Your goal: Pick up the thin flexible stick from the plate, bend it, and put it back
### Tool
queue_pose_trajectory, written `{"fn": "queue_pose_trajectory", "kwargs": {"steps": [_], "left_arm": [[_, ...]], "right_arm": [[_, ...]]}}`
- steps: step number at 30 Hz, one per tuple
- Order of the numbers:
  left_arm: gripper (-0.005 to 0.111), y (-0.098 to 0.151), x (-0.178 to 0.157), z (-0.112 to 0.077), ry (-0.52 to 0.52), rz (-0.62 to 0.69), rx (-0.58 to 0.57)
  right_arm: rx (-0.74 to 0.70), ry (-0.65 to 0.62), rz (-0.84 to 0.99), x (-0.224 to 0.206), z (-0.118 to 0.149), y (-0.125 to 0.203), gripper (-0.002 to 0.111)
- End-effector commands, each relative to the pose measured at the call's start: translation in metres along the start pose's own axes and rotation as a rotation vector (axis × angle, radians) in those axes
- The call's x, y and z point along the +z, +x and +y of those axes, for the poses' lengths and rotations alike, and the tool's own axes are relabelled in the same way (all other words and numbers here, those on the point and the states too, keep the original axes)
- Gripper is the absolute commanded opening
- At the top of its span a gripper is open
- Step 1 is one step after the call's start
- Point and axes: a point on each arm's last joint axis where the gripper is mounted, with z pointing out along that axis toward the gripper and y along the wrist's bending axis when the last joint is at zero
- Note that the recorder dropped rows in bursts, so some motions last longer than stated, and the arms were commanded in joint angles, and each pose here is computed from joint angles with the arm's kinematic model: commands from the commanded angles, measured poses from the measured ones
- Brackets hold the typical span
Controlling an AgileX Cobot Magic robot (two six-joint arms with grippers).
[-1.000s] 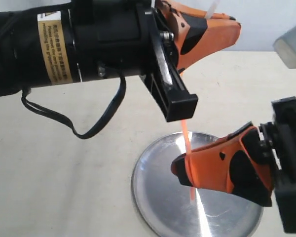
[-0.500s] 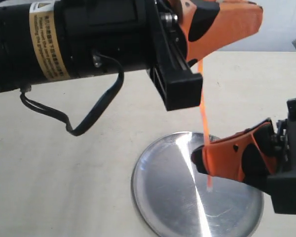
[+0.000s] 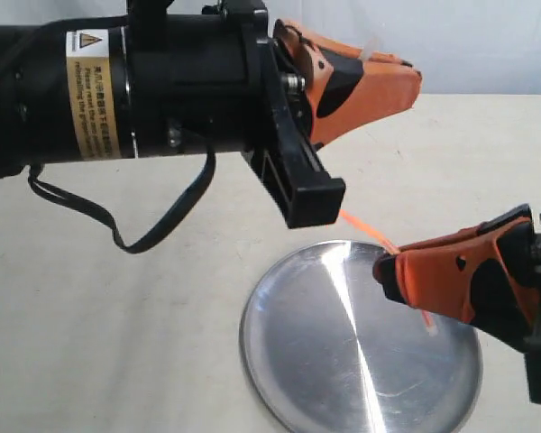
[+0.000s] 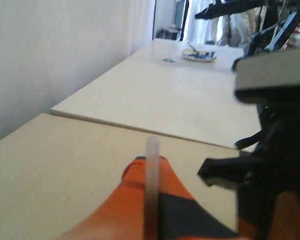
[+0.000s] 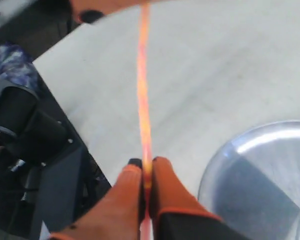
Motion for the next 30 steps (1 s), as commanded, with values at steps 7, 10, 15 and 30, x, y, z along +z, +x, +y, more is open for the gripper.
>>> {"fn": "queue_pose_trajectory", "kwargs": {"steps": [7, 10, 15, 30], "left_arm": [[0.0, -0.026, 0.002, -0.014, 0.109, -0.171, 0.026], [0.0, -0.012, 0.004, -0.006, 0.018, -0.038, 0.093], [0.0, 0.013, 0.002, -0.012, 0.086, 0.098, 0.071], [0.0, -0.027, 0.004, -0.014, 0.108, -0.054, 0.121]], "right_arm": [[0.047, -0.251, 0.006, 0.024, 0.008, -0.016, -0.001], [0.024, -0.278, -0.137, 0.017, 0.013, -0.027, -0.001], [0.013, -0.066, -0.303, -0.003, 0.005, -0.033, -0.001], [0.088, 0.029, -0.046, -0.001, -0.002, -0.009, -0.001]]}}
